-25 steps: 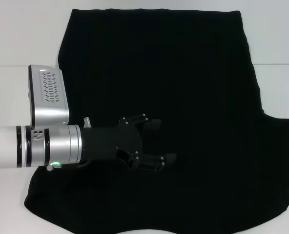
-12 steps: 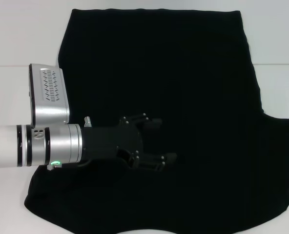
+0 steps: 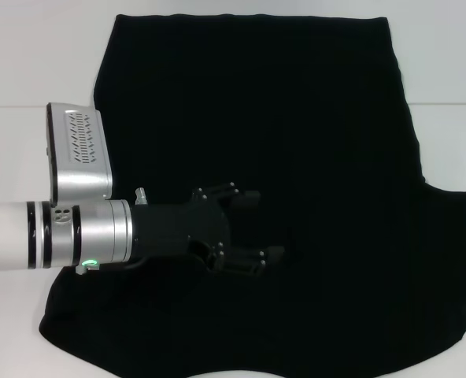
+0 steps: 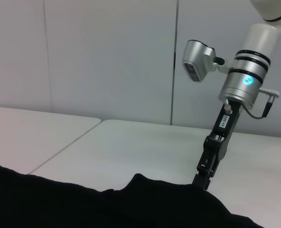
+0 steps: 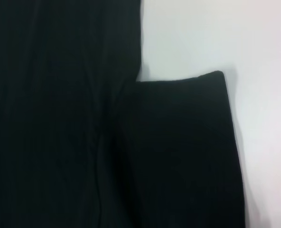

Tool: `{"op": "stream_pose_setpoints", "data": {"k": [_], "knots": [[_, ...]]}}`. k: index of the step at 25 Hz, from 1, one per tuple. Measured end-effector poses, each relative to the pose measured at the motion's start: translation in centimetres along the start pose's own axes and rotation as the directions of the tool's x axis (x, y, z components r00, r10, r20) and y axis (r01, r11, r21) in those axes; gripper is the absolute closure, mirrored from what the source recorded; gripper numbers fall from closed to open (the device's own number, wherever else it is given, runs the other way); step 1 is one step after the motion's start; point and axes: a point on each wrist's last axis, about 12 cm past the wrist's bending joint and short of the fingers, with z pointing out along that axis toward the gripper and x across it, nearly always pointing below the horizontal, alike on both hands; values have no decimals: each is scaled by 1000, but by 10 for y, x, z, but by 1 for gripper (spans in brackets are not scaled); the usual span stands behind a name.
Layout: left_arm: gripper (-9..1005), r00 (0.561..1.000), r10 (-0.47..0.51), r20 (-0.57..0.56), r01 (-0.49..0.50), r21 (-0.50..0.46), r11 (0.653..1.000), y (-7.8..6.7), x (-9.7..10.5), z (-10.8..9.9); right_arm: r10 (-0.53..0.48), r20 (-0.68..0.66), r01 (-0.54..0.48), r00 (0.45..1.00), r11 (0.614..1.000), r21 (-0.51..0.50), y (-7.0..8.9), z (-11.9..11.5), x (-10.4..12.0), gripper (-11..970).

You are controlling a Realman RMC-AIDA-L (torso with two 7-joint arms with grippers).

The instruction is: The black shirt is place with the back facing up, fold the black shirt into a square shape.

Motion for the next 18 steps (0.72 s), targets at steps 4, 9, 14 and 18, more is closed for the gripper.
{"op": "stream_pose_setpoints", "data": {"k": [4, 9, 14, 18], "knots": [[47, 1000, 0, -1, 0, -2, 1000, 0, 0, 0, -5, 3, 5, 1000, 1000, -2, 3, 2, -1, 348], [47, 1000, 0, -1, 0, -3, 1000, 0, 0, 0, -11, 4, 11, 1000, 1000, -7, 6, 4, -2, 349], [47, 1000, 1, -1, -1, -3, 1000, 1, 0, 0, -18, 10, 18, 1000, 1000, -14, 9, 4, -4, 349], [47, 1000, 0, -1, 0, -3, 1000, 1, 0, 0, -31, 8, 31, 999, 999, -11, 11, 5, -5, 350]]}}
